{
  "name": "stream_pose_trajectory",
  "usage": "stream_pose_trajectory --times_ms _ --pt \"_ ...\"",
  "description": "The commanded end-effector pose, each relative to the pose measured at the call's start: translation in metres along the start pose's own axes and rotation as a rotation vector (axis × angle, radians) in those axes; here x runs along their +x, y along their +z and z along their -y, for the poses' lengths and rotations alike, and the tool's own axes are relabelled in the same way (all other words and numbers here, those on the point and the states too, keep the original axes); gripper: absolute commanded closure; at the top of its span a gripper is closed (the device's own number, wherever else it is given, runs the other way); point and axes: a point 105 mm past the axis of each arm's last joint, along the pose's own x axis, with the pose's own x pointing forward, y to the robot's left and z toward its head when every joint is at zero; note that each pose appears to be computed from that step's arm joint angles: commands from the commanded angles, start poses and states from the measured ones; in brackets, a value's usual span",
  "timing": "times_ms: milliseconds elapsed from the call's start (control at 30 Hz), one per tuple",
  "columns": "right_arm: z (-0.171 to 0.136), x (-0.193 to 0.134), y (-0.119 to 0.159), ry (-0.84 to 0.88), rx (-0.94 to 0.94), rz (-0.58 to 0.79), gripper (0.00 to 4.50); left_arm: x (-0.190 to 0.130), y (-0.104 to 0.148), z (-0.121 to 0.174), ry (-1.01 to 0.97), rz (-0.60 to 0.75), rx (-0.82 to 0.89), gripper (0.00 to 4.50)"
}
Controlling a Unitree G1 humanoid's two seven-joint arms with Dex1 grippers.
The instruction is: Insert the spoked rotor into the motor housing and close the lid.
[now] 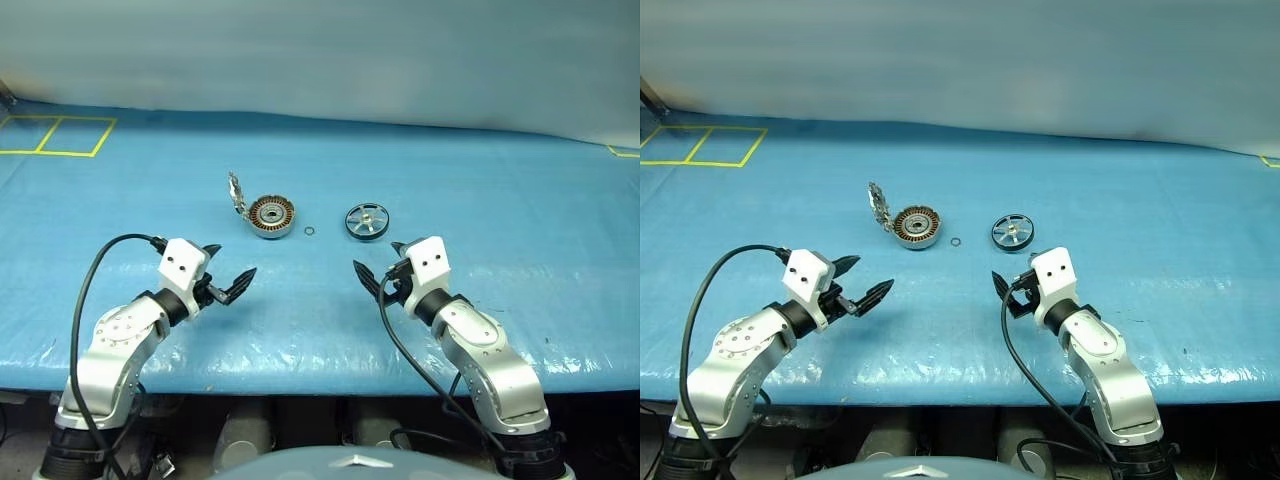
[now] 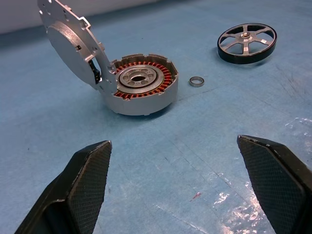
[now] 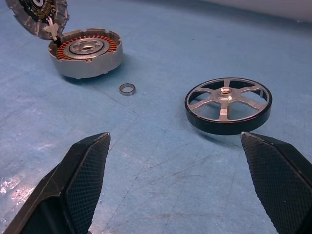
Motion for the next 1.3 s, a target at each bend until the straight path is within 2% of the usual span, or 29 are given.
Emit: stream_pose_trajectory --times_ms 33,167,233,433,600,767,967,1300 --pt "0.001 0.0 0.009 -0.002 -0.012 0.04 0.0 0.002 0.006 -0.001 -0.016 0.013 0.011 0.02" --pt "0.0 0.002 0.01 0.0 -0.01 0.042 0.0 0.007 0.015 0.005 -0.118 -0.019 0.047 0.02" --pt "-0.002 0.004 0.01 0.007 -0.009 0.045 0.0 0.015 0.028 0.003 -0.186 -0.045 0.101 0.02" --pt "-0.003 0.012 0.013 0.029 -0.008 0.061 0.0 0.049 0.102 -0.005 -0.365 -0.115 0.411 0.02" --pt "-0.006 0.017 0.015 0.048 -0.014 0.067 0.0 0.082 0.133 0.001 -0.47 -0.267 0.525 0.02" --pt "-0.005 0.018 0.017 0.051 -0.017 0.075 0.0 0.118 0.137 -0.001 -0.47 -0.452 0.63 0.02" --pt "-0.004 0.012 0.014 0.042 -0.023 0.072 0.0 0.142 0.112 -0.012 -0.427 -0.7 0.732 0.02" --pt "-0.004 0.006 0.012 0.016 -0.021 0.072 0.0 0.157 0.094 -0.007 -0.412 -0.783 0.692 0.02"
